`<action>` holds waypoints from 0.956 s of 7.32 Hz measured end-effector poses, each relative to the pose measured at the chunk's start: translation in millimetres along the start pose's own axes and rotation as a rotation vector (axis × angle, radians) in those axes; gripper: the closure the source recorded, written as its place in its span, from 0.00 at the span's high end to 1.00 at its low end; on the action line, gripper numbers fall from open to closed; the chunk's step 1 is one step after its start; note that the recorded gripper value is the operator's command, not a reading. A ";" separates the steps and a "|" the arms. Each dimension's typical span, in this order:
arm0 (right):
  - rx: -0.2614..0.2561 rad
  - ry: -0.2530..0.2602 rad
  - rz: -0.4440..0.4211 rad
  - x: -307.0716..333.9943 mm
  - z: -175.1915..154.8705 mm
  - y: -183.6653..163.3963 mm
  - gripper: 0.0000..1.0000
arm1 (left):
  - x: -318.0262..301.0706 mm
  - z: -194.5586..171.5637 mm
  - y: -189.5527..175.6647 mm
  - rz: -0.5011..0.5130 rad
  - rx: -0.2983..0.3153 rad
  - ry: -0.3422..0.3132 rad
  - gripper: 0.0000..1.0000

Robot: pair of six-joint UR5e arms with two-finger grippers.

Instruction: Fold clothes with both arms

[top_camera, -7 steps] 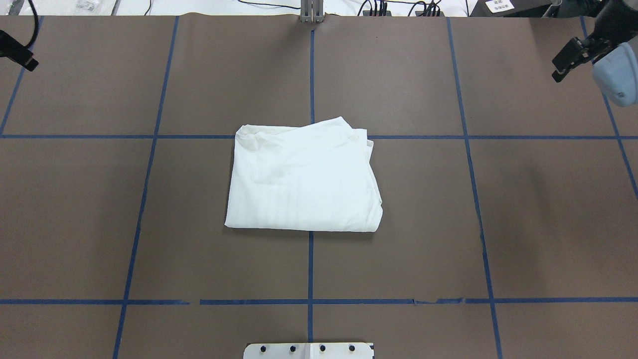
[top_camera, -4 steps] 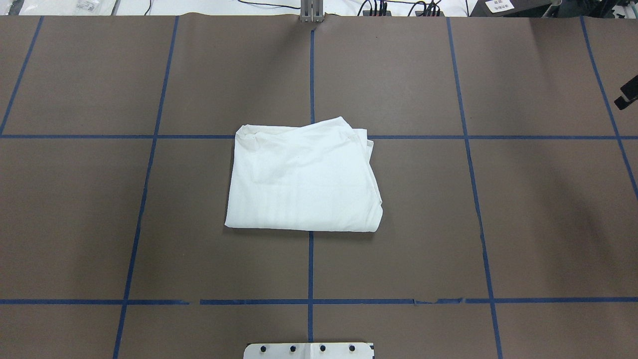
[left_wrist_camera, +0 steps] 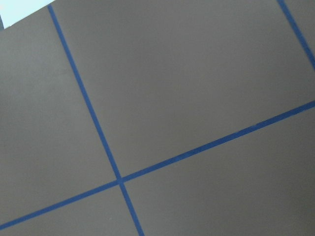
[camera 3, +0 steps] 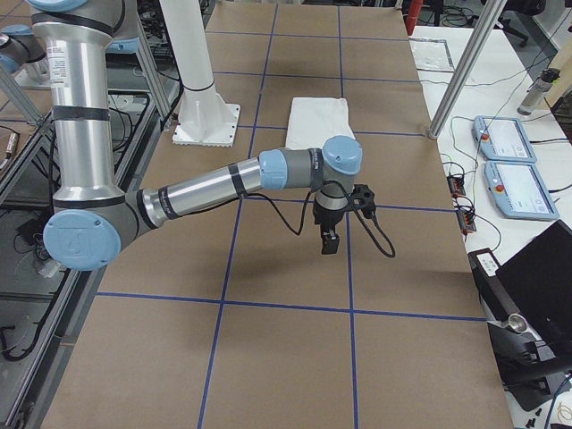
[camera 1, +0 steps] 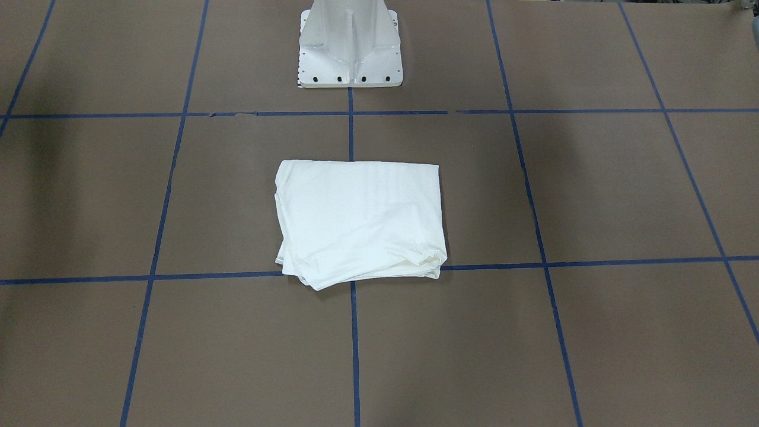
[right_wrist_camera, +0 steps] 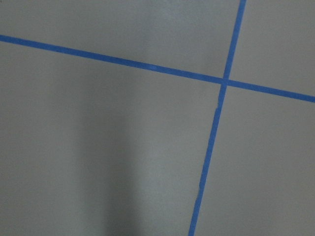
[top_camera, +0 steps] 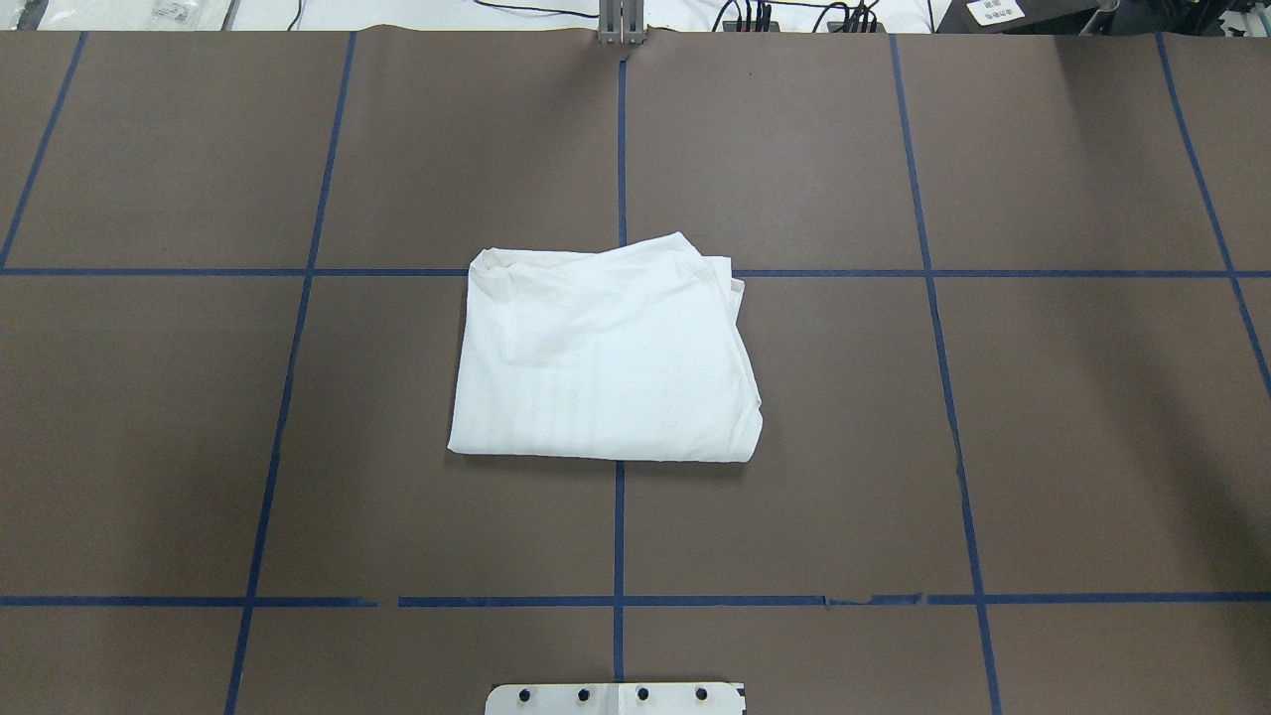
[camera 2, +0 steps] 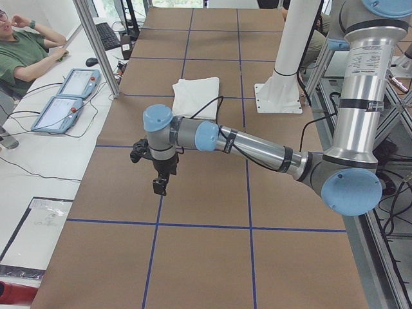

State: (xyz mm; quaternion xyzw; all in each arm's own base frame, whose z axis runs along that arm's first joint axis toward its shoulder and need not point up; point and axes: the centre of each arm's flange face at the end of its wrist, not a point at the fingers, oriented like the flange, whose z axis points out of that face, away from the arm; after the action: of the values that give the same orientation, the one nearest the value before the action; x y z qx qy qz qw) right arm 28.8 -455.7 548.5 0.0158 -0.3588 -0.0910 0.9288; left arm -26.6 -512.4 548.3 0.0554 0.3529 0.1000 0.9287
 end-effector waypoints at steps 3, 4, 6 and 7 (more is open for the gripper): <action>0.017 0.011 0.008 43.1 20.4 60.6 1.00 | -26.3 6.2 35.8 -0.079 -0.010 0.038 1.00; 0.024 0.012 0.019 51.2 24.3 73.6 1.00 | -29.5 7.8 39.9 -0.090 -0.016 0.027 1.00; 0.027 0.013 0.031 56.8 27.4 82.3 1.00 | -39.7 16.2 50.2 -0.112 -0.037 0.004 1.00; 0.028 0.013 0.032 57.0 27.3 82.7 1.00 | -44.2 22.4 62.4 -0.123 -0.050 0.005 1.00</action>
State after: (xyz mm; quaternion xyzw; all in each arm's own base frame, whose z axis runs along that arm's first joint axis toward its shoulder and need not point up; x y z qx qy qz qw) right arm 64.9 -383.7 614.4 0.0236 -0.3542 -0.0709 0.9322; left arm -53.1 -462.2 604.3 0.0101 0.3552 0.0514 0.9333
